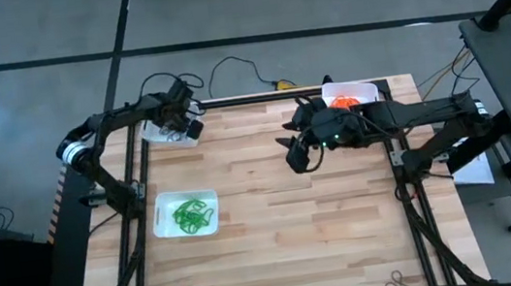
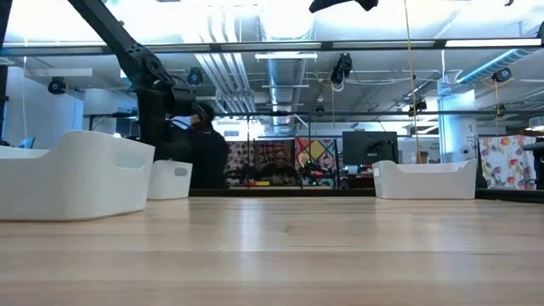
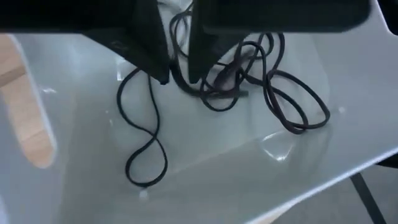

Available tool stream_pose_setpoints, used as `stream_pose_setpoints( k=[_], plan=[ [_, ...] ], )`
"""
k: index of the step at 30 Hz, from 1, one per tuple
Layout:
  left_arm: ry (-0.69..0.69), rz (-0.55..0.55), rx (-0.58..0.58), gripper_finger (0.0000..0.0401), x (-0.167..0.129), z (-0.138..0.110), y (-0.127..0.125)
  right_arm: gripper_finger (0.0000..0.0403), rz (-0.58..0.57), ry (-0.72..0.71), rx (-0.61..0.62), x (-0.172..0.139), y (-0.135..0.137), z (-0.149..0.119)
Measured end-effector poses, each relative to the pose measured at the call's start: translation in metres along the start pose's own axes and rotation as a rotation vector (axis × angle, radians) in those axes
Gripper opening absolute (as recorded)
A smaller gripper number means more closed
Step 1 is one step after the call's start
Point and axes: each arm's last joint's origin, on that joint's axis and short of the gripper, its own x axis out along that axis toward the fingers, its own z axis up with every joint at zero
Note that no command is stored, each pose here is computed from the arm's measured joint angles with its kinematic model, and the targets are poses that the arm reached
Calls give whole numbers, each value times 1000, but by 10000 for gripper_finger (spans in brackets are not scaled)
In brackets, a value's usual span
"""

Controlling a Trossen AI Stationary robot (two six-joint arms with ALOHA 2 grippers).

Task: Sort rubber bands into baskets
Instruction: Put the purple rubber band into the top left white bin

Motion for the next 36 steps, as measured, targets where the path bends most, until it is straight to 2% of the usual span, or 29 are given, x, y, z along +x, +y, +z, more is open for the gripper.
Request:
stream_pose_setpoints(
  k=[7,11,14,22,25,29,33,36],
  plan=[
    [-34,-39,36,142,-11,0,1,192,-6,8,64,6,1,-1],
    [-119,-152,43,200,-38,-2,-3,192,28,26,153,6,3,-2],
    [-189,-225,59,228,-64,-8,-10,192,44,47,182,9,8,-5],
    [-273,-332,137,234,-132,-50,-33,192,109,121,146,18,39,-25],
    [-340,-418,158,233,-159,-70,-44,192,140,175,171,21,61,-41],
    [-403,-584,136,233,-192,-98,-61,192,183,255,166,20,94,-68],
    [-461,-693,197,233,-217,-129,-77,192,223,388,161,15,122,-100],
    [-492,-744,204,233,-231,-150,-90,192,212,561,190,5,136,-127]
  ],
)
